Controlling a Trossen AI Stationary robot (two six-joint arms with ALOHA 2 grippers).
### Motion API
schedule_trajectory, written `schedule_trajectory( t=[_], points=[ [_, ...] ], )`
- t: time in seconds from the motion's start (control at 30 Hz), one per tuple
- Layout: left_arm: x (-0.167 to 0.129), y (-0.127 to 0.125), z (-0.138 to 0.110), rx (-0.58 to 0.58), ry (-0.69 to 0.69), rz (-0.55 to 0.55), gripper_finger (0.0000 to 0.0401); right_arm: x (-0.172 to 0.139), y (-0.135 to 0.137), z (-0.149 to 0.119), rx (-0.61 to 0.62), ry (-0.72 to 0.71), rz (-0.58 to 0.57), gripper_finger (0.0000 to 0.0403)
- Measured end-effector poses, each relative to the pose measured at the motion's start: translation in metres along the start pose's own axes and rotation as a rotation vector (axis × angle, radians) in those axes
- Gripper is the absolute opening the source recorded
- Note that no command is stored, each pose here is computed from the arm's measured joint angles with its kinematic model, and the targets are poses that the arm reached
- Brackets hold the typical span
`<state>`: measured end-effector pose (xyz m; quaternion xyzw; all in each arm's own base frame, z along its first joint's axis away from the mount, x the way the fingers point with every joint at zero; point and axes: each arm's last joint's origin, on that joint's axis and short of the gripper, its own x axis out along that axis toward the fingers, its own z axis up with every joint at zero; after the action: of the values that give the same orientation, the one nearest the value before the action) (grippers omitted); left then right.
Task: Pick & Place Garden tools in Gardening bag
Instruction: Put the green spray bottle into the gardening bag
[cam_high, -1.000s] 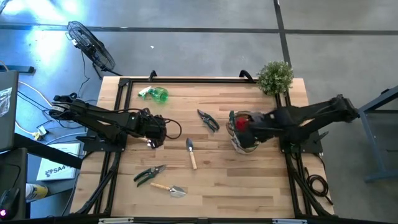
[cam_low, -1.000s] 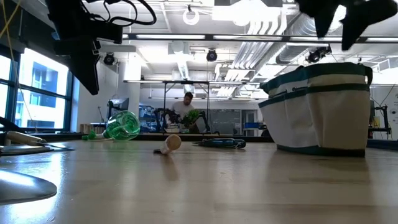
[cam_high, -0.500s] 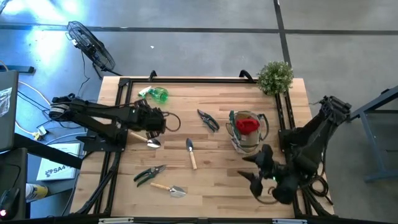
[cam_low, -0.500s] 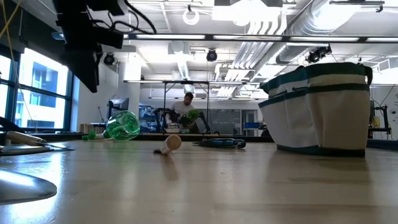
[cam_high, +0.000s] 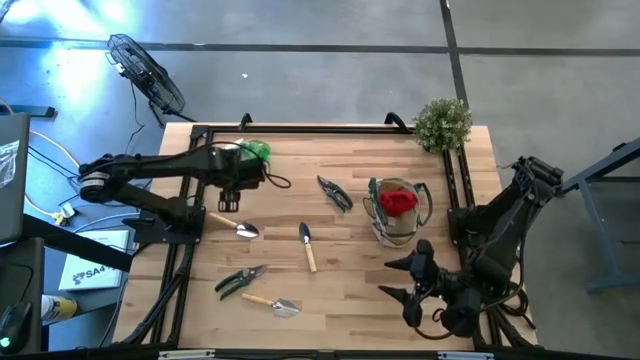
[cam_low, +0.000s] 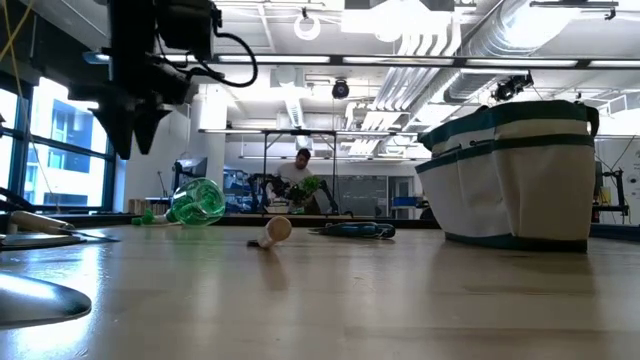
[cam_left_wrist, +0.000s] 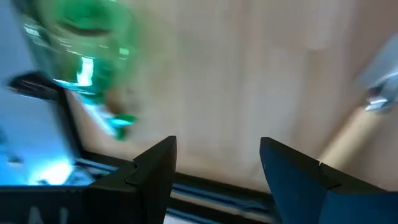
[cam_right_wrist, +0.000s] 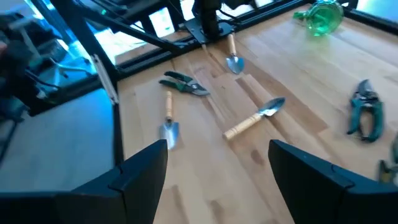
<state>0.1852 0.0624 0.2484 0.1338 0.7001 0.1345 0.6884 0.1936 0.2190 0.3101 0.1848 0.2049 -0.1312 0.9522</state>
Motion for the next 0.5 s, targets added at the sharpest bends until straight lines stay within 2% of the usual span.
schedule_trajectory(
  t=[0.07,0.2,0.5],
  points=[
    [0.002,0.007,0.0,0.049,0.002,0.034,0.0222,0.001,0.003,0.0,0.028,-0.007,0.018,0.027],
    [0.009,0.023,-0.003,0.089,-0.013,0.023,0.0222,0.006,0.014,-0.003,0.087,-0.031,0.056,0.027],
    [0.029,0.077,-0.027,0.044,-0.056,-0.002,0.0222,0.024,0.037,-0.019,0.179,-0.03,0.138,0.027]
  ],
)
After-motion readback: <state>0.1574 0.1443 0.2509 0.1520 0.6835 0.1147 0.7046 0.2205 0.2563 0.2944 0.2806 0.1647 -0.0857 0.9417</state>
